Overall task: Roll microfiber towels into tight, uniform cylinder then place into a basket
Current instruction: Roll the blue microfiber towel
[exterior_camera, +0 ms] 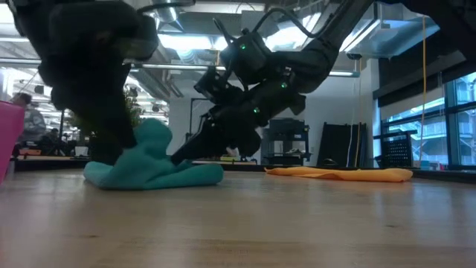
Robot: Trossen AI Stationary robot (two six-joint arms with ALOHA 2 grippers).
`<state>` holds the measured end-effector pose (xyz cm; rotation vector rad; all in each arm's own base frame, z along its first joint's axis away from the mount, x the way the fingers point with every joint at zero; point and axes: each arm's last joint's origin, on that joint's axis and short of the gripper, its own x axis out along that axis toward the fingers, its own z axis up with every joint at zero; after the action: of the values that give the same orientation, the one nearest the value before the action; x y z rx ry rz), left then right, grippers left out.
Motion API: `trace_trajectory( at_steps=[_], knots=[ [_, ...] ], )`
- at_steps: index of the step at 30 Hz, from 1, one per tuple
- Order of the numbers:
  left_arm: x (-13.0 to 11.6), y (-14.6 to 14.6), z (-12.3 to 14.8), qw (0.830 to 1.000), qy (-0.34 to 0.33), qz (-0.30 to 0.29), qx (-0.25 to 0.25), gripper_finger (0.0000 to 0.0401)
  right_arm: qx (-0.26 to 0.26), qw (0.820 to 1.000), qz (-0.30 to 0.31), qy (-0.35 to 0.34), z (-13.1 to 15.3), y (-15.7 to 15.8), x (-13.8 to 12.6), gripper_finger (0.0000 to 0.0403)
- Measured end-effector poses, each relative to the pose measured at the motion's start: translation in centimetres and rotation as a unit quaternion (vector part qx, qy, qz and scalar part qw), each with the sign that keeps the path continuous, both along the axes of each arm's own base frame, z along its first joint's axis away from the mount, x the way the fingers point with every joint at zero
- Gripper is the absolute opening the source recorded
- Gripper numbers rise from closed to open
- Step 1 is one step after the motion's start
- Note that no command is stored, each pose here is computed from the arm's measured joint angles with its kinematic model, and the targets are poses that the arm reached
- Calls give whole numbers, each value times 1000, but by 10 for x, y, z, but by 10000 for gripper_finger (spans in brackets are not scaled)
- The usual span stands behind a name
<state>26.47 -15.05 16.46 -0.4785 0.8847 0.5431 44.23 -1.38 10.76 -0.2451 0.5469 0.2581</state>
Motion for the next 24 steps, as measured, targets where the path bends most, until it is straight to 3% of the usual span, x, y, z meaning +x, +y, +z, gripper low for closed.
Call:
trace_trajectory(
  at_steps=[6,14,24],
  knots=[
    [-11,9,15,999,-4,38,17,0,0,1000,1,1,0,0,0,0],
    [-23,23,9,990,68,120,6,0,1,1000,2,1,0,0,0,0],
    [-21,32,8,987,82,140,11,0,-3,1000,-4,-3,5,0,0,0]
  ],
)
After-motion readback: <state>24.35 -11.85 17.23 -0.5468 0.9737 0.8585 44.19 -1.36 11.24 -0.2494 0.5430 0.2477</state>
